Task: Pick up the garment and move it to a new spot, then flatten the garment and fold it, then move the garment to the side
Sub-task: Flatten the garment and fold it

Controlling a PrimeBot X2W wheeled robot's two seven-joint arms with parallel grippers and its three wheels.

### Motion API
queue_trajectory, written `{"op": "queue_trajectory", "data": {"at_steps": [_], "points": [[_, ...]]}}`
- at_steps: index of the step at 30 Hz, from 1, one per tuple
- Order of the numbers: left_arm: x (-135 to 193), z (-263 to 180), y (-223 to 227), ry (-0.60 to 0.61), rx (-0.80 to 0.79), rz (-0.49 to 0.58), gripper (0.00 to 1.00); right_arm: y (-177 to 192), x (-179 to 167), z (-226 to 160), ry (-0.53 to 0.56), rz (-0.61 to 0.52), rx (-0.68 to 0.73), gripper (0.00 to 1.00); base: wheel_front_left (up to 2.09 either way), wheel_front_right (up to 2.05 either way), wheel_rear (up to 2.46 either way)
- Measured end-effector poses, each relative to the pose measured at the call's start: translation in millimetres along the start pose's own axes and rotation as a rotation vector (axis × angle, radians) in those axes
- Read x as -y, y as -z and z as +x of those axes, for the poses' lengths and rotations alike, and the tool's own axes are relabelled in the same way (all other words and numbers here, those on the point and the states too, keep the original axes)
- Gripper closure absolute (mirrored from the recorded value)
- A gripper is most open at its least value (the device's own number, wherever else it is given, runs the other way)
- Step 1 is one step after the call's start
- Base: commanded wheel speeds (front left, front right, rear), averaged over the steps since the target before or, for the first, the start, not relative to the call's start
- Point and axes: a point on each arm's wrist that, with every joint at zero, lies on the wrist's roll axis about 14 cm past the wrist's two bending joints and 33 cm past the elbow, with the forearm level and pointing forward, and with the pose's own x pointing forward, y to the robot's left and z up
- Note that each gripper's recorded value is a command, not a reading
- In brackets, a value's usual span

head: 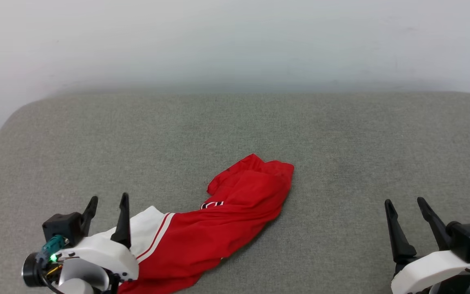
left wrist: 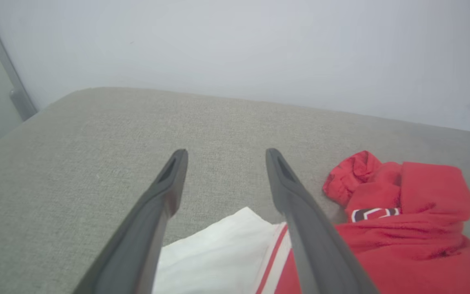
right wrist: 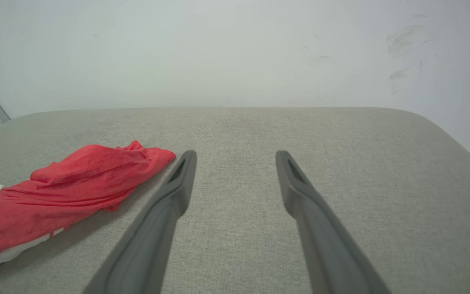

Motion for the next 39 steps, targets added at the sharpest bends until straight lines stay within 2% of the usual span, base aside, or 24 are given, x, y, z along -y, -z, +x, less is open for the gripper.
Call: {"op": "queue_trajectory", "data": {"at_steps": [8, 14, 22, 29, 39], "points": [[36, -8, -31, 0.090, 0.139, 0.008, 0.00, 5, 2, -8, 0.009, 0.002, -0.024, 0.00, 0.00, 0.00, 0.00], [52, -13, -38, 0.124, 0.177, 0.011, 0.00, 44, -16, 0, -0.046, 0.017, -0.199, 0.00, 0.00, 0.00, 0.00], [51, -11, -35, 0.113, 0.170, -0.004, 0.00, 81, -72, 35, -0.231, 0.036, -0.442, 0.00, 0.00, 0.00, 0.00], [43, -8, -32, 0.084, 0.166, -0.015, 0.00, 99, -113, 62, -0.382, -0.018, -0.579, 0.00, 0.00, 0.00, 0.00], [33, 2, -21, 0.052, 0.144, -0.017, 0.00, 142, -136, 82, -0.477, -0.090, -0.748, 0.00, 0.00, 0.00, 0.00]]}}
